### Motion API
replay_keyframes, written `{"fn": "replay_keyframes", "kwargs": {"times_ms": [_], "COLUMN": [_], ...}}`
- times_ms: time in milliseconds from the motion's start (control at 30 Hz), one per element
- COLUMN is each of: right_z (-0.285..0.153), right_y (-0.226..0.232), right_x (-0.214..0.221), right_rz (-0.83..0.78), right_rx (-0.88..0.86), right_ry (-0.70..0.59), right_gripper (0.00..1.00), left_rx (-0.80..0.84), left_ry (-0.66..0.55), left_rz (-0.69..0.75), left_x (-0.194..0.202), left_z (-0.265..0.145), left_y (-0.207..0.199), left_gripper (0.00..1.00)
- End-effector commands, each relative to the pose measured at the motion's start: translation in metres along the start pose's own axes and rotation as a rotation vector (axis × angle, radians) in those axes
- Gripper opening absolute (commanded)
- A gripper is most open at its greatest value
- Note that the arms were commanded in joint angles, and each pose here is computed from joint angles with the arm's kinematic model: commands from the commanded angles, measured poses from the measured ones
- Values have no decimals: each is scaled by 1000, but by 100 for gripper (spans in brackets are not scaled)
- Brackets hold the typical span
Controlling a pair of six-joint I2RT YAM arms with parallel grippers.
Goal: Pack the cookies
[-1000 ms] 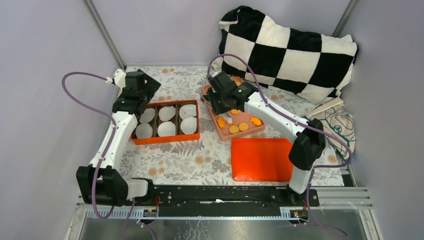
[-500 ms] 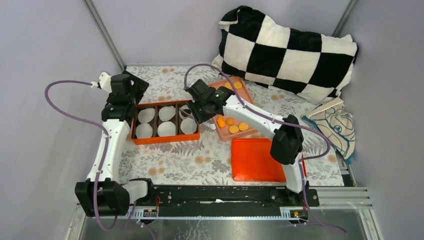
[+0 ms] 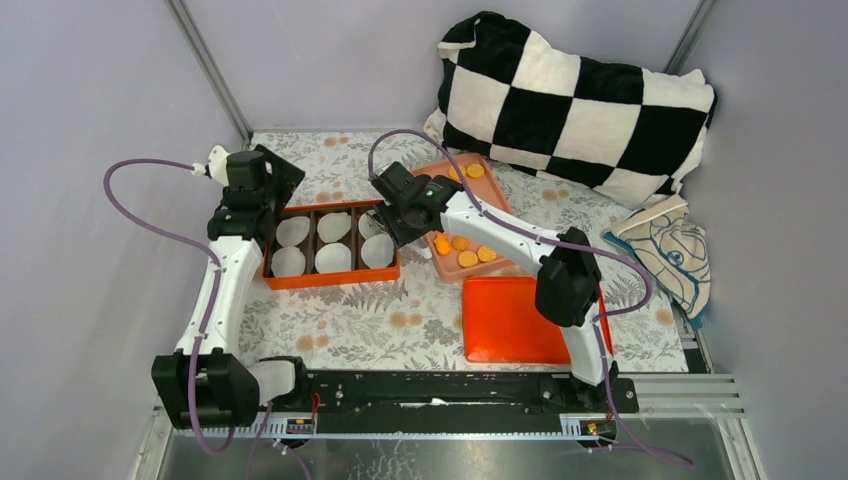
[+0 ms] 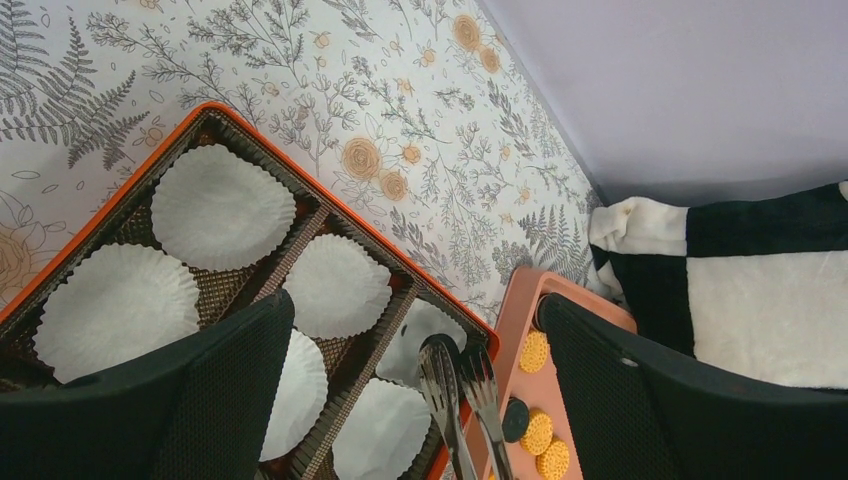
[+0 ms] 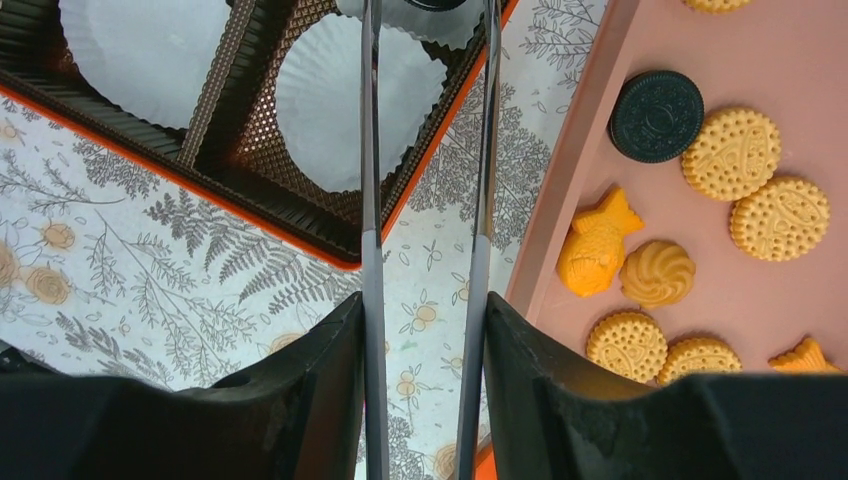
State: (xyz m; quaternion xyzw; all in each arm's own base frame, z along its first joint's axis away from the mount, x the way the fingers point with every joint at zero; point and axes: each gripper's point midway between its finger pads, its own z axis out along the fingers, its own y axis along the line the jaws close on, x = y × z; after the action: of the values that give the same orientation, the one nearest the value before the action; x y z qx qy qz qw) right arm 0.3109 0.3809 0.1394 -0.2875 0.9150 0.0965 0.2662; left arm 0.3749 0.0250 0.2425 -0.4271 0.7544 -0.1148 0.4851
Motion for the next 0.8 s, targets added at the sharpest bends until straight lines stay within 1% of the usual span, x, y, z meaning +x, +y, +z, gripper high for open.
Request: {"fn": "replay_keyframes", "kwargs": {"times_ms": [0, 100, 167, 300, 367, 467, 633, 767], "right_z": [-1, -1, -2, -12, -21, -39, -75, -84], "right_y": [-3, -3, -4, -5, -9, -28, -56, -77], "right_x": [-22, -23, -25, -31, -32, -33, -32, -18], "right_rz": [-11, -13, -11, -1, 3, 16, 33, 30], "right_rx": [28, 29, 33, 36, 47, 129, 243, 343], "right_ry": [-68, -73, -81, -109, -126, -163, -226, -212], "right_gripper": [54, 62, 63, 60, 57, 54, 55, 55], "left_rx": [59, 88, 105, 115, 122, 140, 166, 182], "left_ry": [-23, -10, -7, -12, -11, -3, 15, 33], "left_rz": [22, 30, 31, 35, 35, 37, 30, 23], "left_x": [-7, -5, -4, -4, -5, -4, 0, 3], "left_z": [-3, -4, -5, -7, -8, -10, -11, -10], "left_y": [-9, -14, -17, -17, -19, -22, -27, -30], "left_gripper": [99, 99, 99, 99, 99, 99, 99, 99]}}
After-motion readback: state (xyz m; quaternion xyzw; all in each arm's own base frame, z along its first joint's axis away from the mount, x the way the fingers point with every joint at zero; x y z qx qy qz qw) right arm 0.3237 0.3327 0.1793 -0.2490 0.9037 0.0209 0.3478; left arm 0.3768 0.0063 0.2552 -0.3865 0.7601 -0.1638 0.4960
